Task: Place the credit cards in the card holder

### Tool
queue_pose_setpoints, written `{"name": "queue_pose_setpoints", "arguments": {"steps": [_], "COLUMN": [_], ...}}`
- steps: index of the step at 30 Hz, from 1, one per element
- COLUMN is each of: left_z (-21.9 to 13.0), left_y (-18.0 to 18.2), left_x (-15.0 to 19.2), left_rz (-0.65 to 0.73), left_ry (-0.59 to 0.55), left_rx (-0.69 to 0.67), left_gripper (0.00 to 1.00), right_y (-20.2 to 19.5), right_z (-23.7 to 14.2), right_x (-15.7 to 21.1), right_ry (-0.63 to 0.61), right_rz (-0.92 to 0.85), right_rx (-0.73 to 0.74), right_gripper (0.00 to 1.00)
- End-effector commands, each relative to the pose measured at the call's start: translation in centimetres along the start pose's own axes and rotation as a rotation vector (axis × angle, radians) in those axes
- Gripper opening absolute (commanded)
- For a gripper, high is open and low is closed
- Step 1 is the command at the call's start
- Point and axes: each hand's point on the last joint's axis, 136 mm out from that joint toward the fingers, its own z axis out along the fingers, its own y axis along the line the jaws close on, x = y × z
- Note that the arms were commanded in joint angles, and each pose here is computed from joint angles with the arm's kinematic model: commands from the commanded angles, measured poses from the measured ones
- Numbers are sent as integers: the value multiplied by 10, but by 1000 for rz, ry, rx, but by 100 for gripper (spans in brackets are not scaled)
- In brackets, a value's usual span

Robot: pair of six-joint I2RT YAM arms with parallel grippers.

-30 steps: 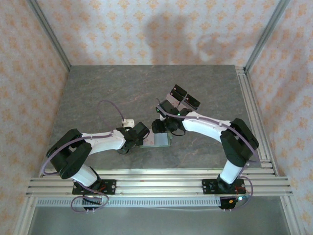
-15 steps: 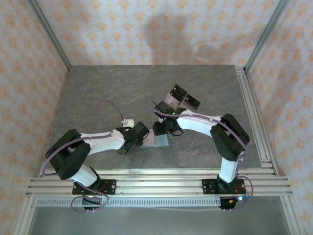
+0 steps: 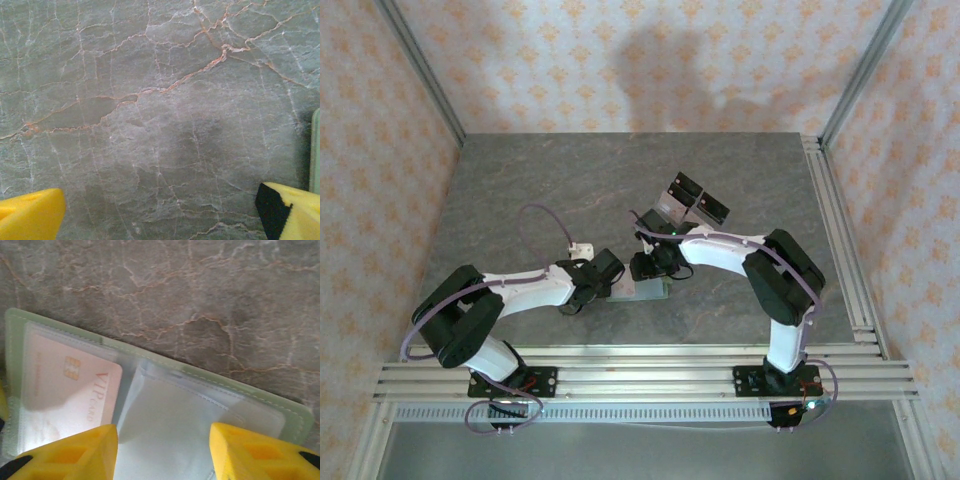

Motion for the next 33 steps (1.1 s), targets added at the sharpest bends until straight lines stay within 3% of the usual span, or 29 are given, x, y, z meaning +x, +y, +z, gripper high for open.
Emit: {"name": "queue_pose_setpoints", "arguments": {"steps": [1,11,24,33], "left_z": [-8,-25,-79,-77], "left_y": [5,-5,-49,-71], "left_x": [-11,-19,-8,5], "left_rz": [-1,-37,-30,22], "left_ry": [-35,-76,-178,-171], "left_rx": [-10,126,371,382], "left_gripper": [100,100,100,100], "right_y": [12,20,22,23], "right_z": [1,7,10,11], "right_x": [7,7,7,7], "right_ry": [21,12,6,8], "right_rz": [46,105,127,133], "right_rx": [-85,-150,-168,-181], "right_gripper": [51,51,51,51]}}
